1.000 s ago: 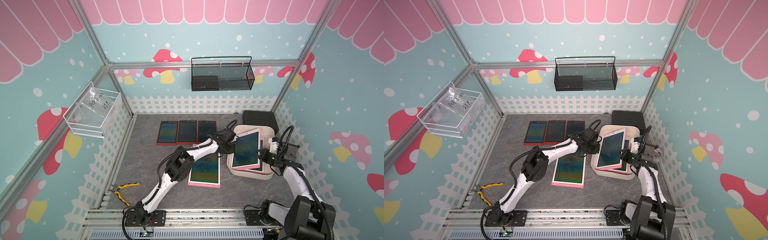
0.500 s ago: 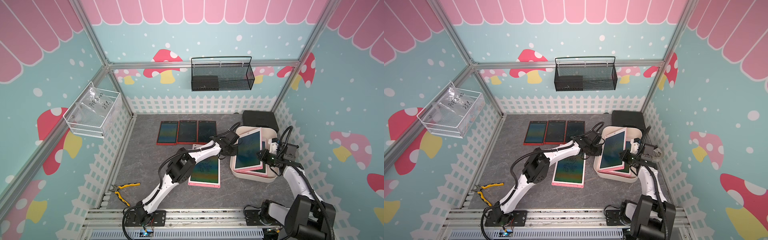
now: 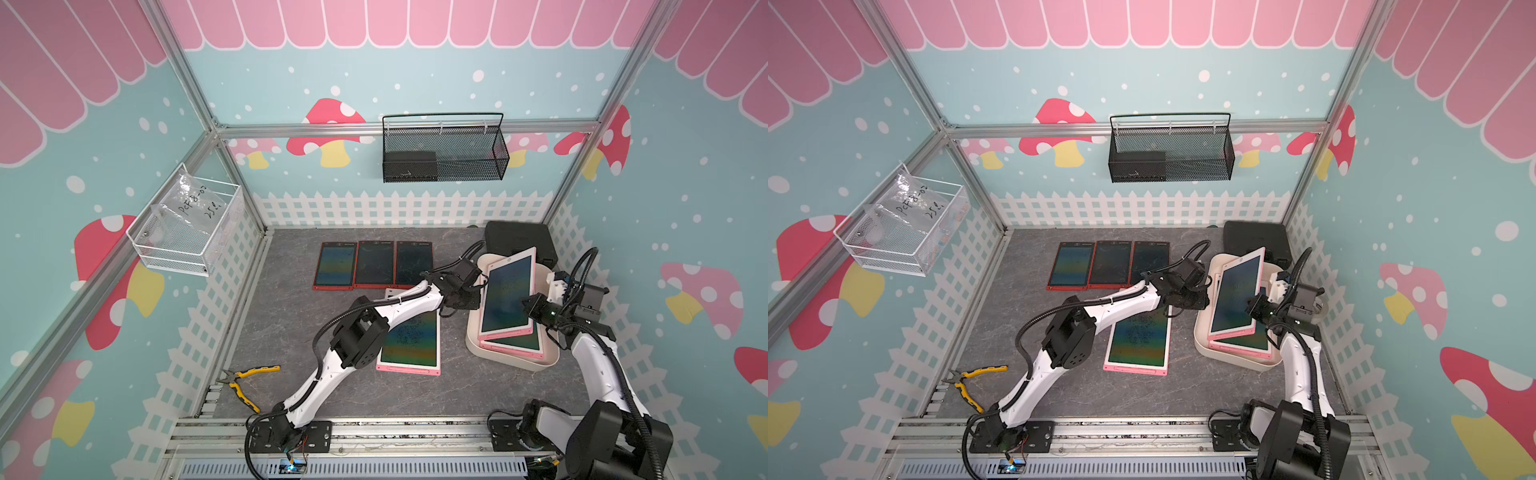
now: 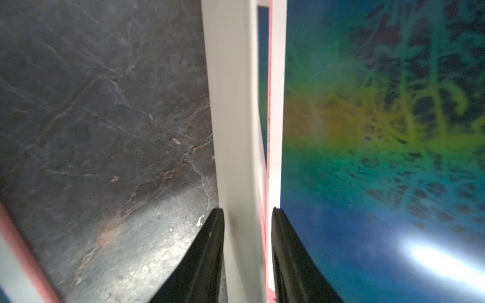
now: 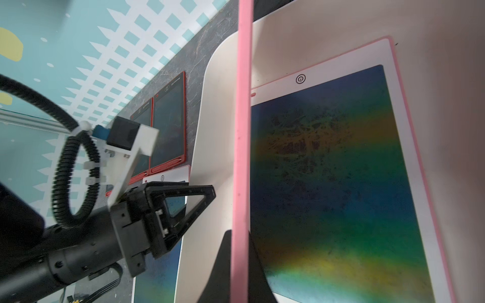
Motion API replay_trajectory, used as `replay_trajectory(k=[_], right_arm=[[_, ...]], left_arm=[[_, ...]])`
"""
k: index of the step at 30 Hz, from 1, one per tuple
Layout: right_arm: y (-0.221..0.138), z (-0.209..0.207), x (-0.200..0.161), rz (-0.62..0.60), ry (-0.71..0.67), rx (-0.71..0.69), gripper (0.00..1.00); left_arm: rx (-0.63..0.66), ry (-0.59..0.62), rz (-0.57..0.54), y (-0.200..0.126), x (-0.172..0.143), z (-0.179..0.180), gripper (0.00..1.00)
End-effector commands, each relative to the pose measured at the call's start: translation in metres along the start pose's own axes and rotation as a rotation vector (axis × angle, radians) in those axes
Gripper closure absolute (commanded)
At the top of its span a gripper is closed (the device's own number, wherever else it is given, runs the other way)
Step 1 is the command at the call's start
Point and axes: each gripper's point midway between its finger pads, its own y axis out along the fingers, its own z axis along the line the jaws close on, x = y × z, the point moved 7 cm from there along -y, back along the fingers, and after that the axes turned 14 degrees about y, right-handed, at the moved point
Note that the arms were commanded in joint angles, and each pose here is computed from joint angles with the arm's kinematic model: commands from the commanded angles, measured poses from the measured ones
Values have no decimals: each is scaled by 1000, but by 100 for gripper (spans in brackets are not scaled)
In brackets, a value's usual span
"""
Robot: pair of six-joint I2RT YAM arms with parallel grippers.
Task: Take out the writing tablet from the storage box
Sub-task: Pick up the writing tablet from the storage box.
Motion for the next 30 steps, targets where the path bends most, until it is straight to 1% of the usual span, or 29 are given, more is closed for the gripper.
replay_trajectory(k=[1,9,13,15,18,21,24,30], right_arm=[[-16,21,19,-86,-67,61,100],[-33,45,31,-142,-89,131,100],[-42,58,37,-165,-96,176,100],[-48,67,39,-175,-100,222,100],[-53,78,40,-151,-110,283,100],[-56,87,38,-129,-110,346,100],[-61,95,35,-119,-110,389,100],[-69,123,25,-84,-137,459,100]], left_arm=[[6,38,-92,-41,24,-13,66],[74,64,-139,-76,31,-6,68],[97,51,-175,-100,34,6,68],[103,39,-187,-115,34,15,68],[130,22,-208,-139,32,32,68],[159,-17,-224,-161,22,56,68],[159,-63,-251,-181,10,76,68],[206,-112,-292,-218,-12,103,67]])
